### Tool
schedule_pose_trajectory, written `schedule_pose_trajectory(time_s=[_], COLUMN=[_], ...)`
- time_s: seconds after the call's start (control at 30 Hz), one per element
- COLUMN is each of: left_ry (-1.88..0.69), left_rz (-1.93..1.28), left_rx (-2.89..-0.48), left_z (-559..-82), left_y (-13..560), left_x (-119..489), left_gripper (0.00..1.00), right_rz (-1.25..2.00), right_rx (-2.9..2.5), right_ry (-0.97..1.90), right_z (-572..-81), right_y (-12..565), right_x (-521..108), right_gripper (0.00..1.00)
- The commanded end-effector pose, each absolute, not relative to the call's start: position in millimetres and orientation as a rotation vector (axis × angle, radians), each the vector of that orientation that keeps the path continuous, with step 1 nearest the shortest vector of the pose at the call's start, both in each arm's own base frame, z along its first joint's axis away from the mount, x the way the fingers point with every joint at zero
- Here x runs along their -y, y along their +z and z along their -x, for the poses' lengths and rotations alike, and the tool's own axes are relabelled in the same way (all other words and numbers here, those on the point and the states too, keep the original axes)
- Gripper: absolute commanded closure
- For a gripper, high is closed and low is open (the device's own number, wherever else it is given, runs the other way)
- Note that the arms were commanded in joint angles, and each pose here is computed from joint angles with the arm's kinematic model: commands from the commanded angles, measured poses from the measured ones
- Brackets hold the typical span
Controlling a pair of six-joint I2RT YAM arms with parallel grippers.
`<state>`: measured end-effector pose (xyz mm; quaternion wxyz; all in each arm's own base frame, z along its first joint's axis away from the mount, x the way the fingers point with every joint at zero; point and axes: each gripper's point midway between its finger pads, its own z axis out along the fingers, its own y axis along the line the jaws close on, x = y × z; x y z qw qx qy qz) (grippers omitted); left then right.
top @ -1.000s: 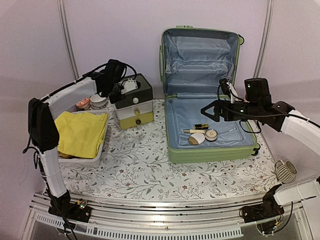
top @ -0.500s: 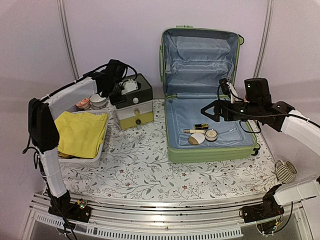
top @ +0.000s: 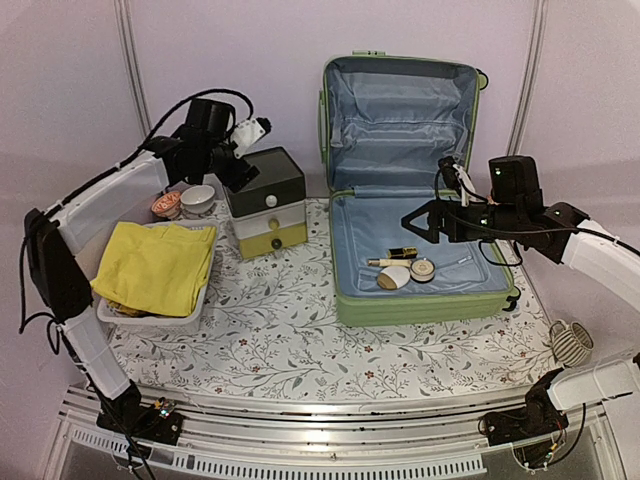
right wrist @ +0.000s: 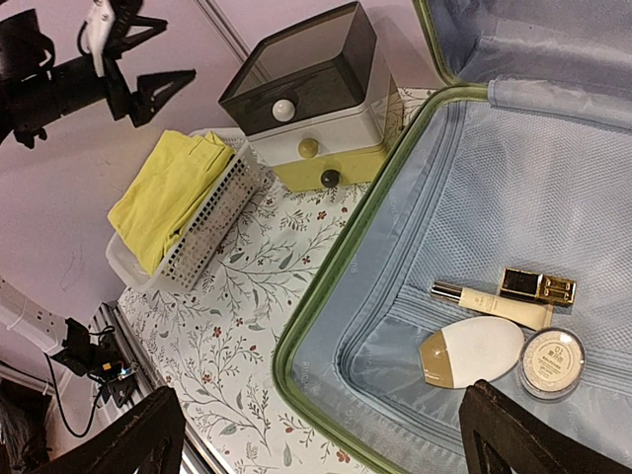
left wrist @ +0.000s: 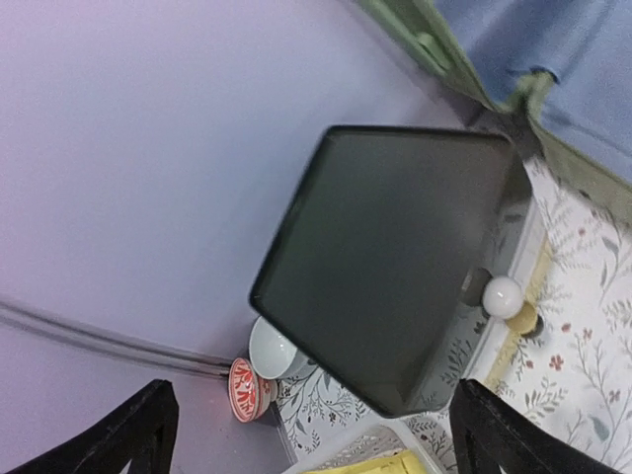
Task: Open, take out, and arrange the luggage
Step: Adjust the storage box at the center of the board.
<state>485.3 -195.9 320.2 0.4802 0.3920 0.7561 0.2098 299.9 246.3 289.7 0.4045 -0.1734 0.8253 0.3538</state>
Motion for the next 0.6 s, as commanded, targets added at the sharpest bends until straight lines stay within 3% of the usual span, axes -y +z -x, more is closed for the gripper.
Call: schedule_pose_trajectory(time_s=[0.0,0.33,0.57], left_ry=[0.359,-0.016,-0.199], left_rz=[-0.413,-0.144,0.207], left_rx=[-1.757,-1.996,-2.104], left_z=[-481,-477,-488], left_y=[395,365,323], left_x=[174,184,156], left_gripper=[0.02,0.02,0.05], right_rz=[0.436,0.439,0.435], right_rx=[-2.035,-2.033,-2.029], right_ry=[0.912,0.918,0.909], right_z=[-303,-302,-299], right_y=[305,304,304], right_x=[-248,-248,-245], right_gripper=[0.01,0.01,0.01])
